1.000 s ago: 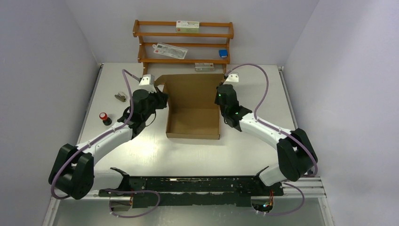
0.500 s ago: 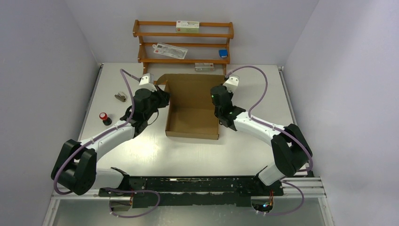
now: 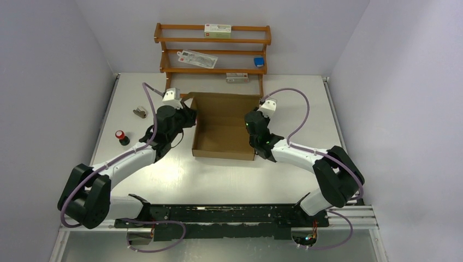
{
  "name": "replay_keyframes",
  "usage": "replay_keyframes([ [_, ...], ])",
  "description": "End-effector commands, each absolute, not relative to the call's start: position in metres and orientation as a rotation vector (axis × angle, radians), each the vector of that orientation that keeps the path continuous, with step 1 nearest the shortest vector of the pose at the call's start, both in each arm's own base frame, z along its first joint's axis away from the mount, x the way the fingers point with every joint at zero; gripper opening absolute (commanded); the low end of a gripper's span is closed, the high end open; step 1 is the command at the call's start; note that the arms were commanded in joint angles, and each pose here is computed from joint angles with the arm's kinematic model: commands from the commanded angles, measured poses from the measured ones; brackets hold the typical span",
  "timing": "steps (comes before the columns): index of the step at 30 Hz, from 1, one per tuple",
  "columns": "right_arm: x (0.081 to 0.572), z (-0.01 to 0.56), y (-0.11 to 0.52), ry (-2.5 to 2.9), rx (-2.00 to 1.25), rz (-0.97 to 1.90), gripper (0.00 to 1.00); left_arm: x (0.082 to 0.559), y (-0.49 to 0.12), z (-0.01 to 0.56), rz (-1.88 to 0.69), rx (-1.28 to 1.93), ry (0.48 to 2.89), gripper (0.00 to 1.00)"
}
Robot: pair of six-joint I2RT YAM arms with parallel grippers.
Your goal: Fold the paper box
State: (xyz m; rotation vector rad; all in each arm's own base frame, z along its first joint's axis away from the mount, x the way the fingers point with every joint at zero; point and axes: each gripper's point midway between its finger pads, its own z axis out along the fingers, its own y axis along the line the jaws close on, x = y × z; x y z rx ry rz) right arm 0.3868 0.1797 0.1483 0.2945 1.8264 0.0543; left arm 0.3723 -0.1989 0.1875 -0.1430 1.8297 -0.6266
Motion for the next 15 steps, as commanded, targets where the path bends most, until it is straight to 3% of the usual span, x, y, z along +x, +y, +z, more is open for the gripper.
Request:
replay_keyframes([
  [1,0.370,0.130,0.190,1.871,0.225,0.100,0.21,0.340,-0.212,0.145,-0.650,-0.029,1.991,0.09],
  [15,0.339,0.117,0.198,1.890,0.183,0.237,0.43,0.298,-0.200,0.101,-0.707,-0.066,2.049,0.14],
])
